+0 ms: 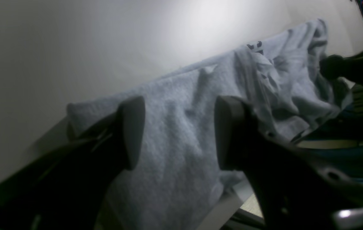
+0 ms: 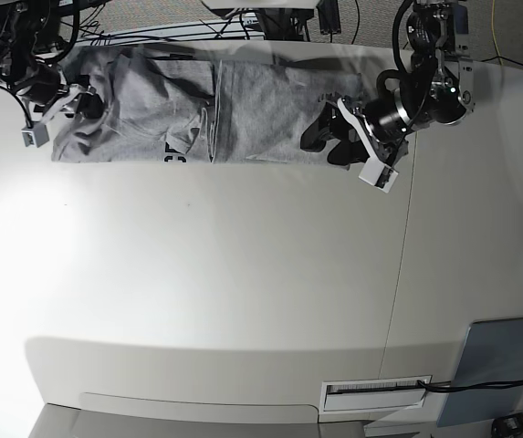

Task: Fold the T-shirt properly
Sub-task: 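Grasp the other strip end with the right gripper and fold it toward the middle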

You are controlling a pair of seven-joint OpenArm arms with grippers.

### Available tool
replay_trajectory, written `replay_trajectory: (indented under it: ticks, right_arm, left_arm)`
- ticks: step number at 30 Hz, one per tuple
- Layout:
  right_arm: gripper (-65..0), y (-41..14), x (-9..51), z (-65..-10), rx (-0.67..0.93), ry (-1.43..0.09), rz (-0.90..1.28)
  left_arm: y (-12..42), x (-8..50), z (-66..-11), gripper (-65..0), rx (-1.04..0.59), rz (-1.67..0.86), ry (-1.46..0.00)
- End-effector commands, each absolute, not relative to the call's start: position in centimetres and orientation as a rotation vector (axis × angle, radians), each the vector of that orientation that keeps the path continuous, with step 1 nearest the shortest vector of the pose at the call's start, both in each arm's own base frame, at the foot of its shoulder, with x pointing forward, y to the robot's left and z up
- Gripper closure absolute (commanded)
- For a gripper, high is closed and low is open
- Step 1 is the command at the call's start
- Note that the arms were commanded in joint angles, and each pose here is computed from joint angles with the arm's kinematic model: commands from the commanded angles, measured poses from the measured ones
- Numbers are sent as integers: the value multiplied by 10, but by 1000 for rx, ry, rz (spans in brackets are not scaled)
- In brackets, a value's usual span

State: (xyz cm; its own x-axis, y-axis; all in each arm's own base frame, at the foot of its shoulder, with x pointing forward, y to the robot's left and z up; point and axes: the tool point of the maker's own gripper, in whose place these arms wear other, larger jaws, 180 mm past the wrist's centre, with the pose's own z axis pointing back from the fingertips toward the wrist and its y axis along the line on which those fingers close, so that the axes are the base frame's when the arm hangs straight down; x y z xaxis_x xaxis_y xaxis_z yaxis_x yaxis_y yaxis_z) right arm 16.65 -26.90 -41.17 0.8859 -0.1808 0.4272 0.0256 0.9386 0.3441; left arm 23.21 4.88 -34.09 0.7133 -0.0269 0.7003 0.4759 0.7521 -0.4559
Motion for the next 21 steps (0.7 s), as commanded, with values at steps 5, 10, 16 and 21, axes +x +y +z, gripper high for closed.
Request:
replay_trajectory:
  ticks: [5,10,16,21]
  right_arm:
    - [-291,-267,156,-419,325,-408,-86]
    - [-291,-264,158,-417,348,-421,-93]
    - [-291,-250,161,-413,414,-451,-87]
    - [-288,-240,160,-416,439,-456,-107]
  left_arm:
    - [48,237,-330,-354,-683,-311,-774]
    - [48,237,-330,-354,-683,-310,-774]
    - [48,237,-330,-354,-683,-311,-774]
    - [48,237,-330,-354,-683,-310,-774]
